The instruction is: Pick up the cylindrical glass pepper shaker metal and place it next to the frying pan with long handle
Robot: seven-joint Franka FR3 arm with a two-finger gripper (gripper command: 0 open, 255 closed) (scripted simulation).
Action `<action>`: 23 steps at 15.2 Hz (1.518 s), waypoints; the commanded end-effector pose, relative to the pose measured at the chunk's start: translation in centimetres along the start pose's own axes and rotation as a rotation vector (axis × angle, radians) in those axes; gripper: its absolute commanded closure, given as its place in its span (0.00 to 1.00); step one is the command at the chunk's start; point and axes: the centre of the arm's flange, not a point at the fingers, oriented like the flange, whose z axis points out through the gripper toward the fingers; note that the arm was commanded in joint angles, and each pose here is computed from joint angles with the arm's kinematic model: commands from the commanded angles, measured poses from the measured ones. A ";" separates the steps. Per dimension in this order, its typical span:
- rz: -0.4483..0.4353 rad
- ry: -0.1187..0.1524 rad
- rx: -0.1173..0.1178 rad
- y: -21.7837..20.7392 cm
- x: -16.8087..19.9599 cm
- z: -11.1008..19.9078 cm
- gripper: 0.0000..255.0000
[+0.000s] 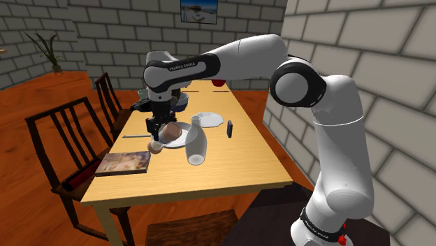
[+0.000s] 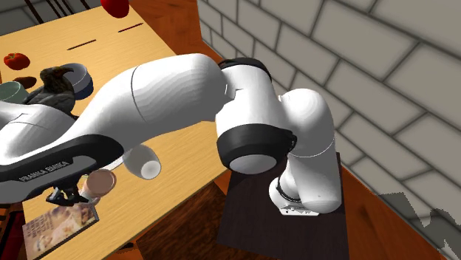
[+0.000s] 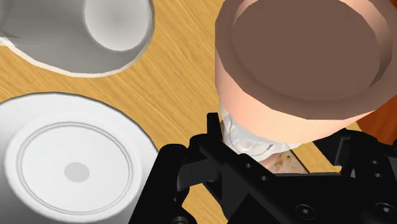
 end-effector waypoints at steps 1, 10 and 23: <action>0.000 0.000 0.000 -2.1 -1.3 0.3 1.00; 0.000 0.000 0.000 -8.5 -5.2 2.9 1.00; 0.000 0.000 0.000 -7.6 -4.7 9.7 1.00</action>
